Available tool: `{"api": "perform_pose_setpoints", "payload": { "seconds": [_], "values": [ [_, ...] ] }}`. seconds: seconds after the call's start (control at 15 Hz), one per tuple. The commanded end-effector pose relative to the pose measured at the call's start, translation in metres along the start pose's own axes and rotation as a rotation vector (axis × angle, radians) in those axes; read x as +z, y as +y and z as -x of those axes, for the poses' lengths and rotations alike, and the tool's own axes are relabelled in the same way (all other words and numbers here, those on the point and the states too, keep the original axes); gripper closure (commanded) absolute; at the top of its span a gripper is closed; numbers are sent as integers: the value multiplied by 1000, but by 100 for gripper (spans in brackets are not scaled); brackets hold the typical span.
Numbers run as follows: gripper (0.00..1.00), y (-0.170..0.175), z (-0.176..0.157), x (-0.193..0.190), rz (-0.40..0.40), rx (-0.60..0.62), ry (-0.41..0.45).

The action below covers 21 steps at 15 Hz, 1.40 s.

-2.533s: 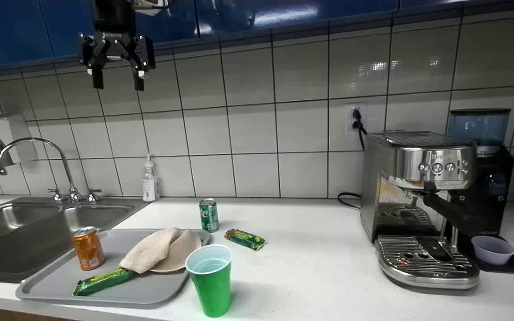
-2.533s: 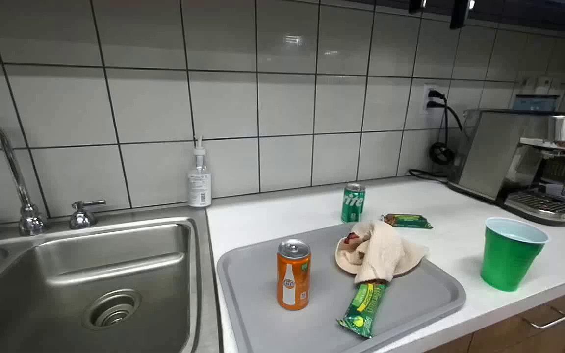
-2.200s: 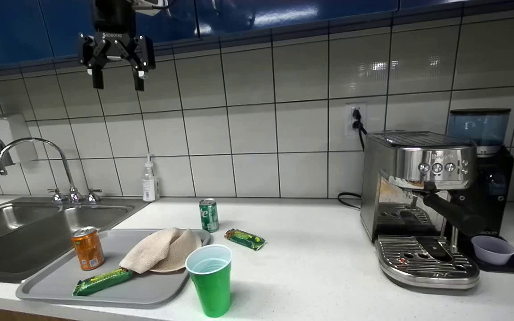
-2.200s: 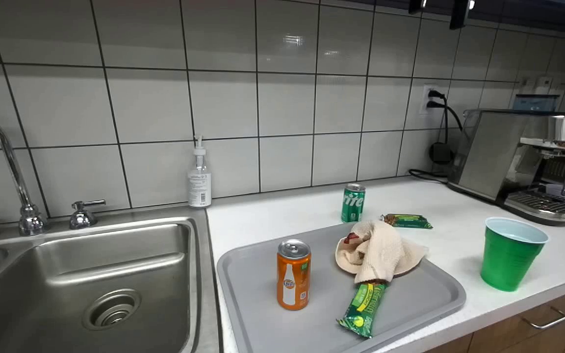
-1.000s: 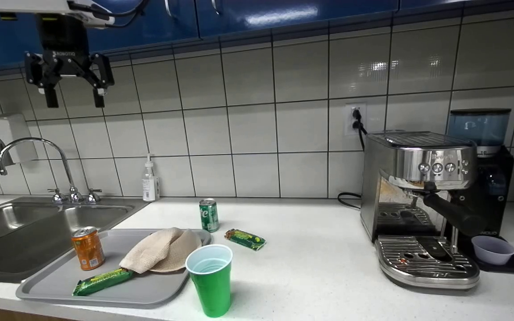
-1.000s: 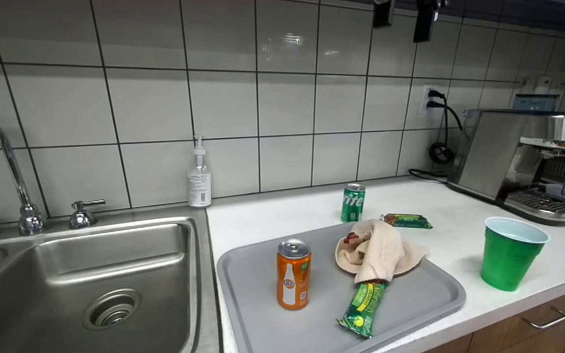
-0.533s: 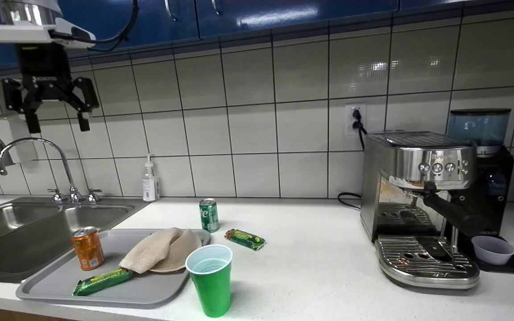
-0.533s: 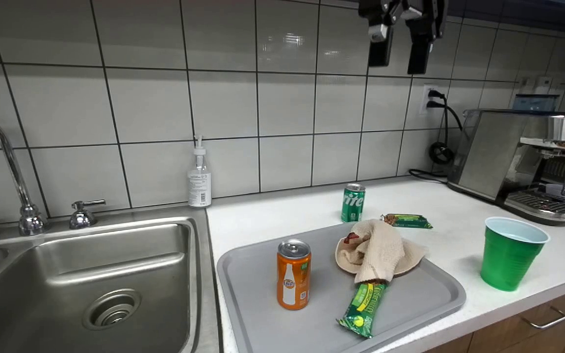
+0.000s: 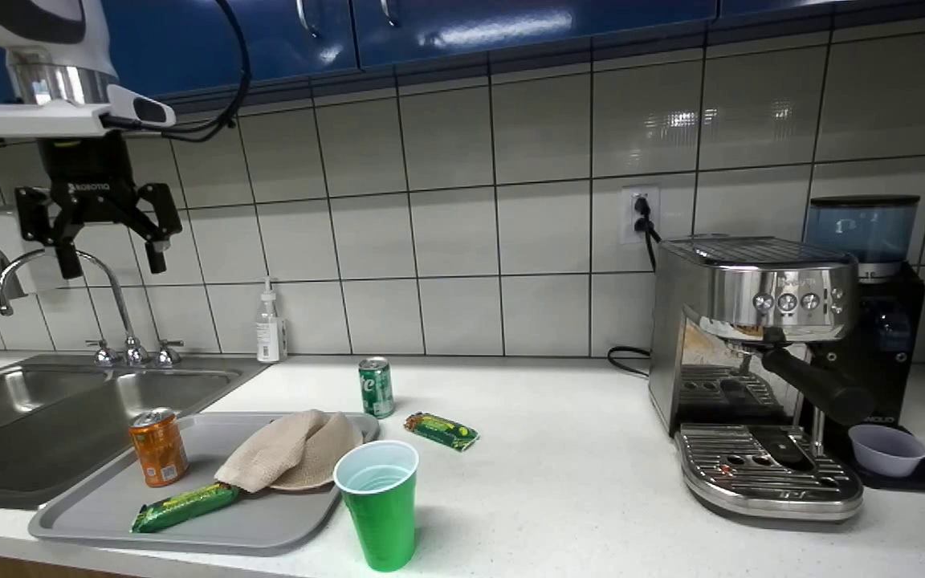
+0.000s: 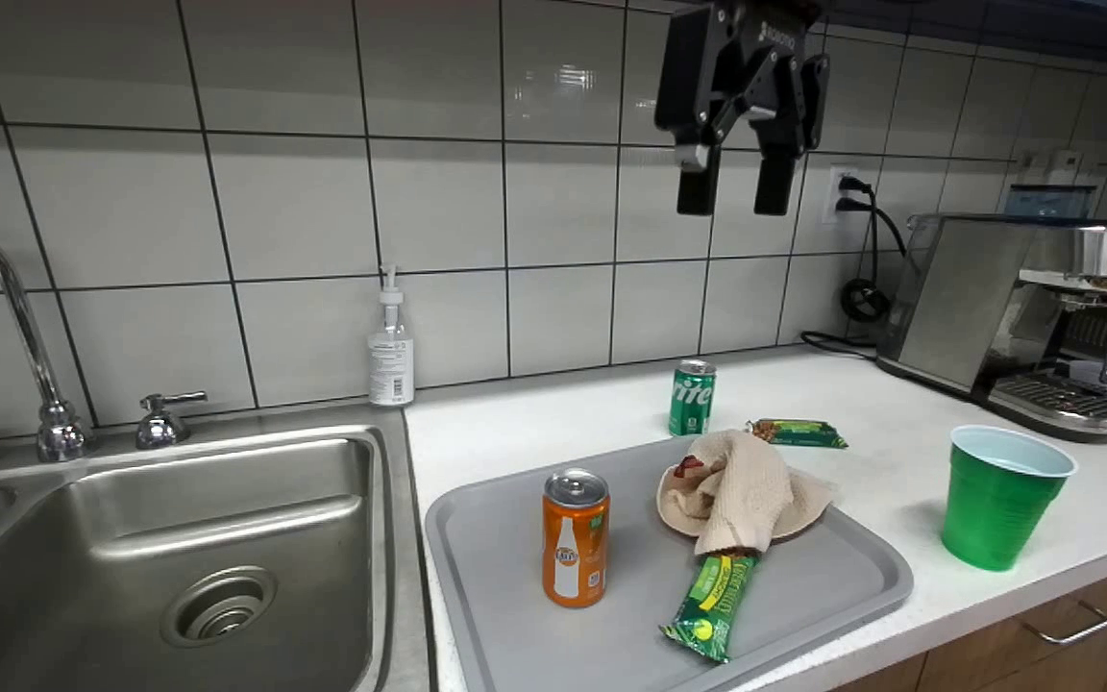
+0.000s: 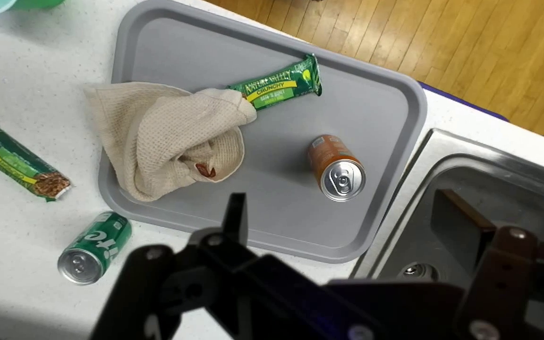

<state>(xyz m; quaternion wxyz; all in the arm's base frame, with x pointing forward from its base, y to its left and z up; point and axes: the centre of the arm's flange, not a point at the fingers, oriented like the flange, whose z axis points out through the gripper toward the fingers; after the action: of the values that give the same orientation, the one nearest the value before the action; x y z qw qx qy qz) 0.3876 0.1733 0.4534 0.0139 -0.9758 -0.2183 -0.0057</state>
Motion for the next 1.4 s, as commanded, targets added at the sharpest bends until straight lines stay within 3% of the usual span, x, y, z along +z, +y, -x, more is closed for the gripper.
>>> {"api": "perform_pose_setpoints", "payload": {
  "seconds": [0.0,0.27,0.33,0.87,1.33],
  "values": [
    [0,-4,-29,15,8,10,2],
    [0,-11,-47,29,-3,21,-23],
    [0,-4,-29,30,-12,4,-17],
    [0,-7,-39,35,-18,6,-27],
    [0,-42,-51,67,-19,-38,-62]
  ]
}}
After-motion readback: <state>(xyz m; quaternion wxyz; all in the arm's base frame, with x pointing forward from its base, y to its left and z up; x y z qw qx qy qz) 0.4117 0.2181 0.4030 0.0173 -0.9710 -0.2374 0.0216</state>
